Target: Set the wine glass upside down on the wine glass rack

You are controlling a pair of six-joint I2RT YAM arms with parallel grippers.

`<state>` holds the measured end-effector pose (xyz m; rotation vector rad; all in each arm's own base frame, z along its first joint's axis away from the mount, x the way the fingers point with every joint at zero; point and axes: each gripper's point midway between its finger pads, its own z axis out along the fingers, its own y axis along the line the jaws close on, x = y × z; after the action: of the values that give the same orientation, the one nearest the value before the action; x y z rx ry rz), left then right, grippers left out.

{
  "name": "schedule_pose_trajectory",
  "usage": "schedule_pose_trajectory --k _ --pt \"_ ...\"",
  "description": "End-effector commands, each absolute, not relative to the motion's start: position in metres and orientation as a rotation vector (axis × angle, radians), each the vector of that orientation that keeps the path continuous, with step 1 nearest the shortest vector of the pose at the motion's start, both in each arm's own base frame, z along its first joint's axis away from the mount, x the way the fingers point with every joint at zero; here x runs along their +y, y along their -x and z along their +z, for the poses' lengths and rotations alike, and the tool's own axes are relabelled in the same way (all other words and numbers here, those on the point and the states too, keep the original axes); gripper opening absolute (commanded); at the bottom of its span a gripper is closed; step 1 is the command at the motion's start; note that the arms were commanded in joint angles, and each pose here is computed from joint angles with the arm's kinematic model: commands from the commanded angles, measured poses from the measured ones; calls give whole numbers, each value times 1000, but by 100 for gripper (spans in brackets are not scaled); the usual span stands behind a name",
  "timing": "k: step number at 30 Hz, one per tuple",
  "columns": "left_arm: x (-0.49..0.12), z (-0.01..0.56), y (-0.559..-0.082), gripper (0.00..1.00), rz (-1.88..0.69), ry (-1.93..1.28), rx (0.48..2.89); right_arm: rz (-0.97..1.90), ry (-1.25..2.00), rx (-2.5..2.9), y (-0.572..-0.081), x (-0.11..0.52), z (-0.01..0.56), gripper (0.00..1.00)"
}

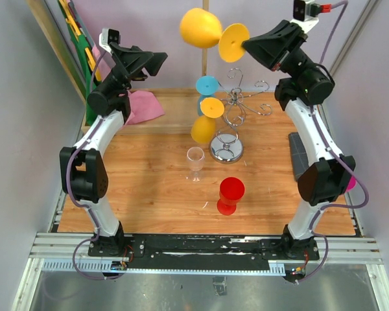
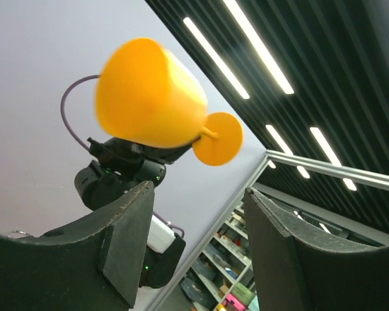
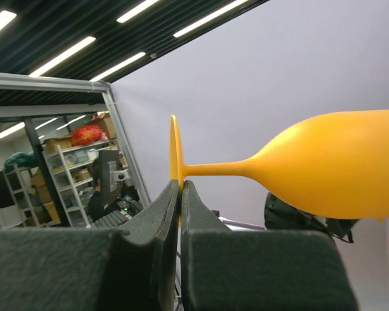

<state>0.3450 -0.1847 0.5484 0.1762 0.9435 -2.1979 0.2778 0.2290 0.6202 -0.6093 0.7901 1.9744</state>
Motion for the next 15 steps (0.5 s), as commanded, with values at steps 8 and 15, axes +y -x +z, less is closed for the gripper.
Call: schedule_pose_trajectory --k 8,15 --pt "-170 556 -281 61 -2267 -402 839 1656 505 818 -299 165 626 1" --pt "-171 555 -281 60 -2268 -395 847 1418 439 1023 -345 157 595 1"
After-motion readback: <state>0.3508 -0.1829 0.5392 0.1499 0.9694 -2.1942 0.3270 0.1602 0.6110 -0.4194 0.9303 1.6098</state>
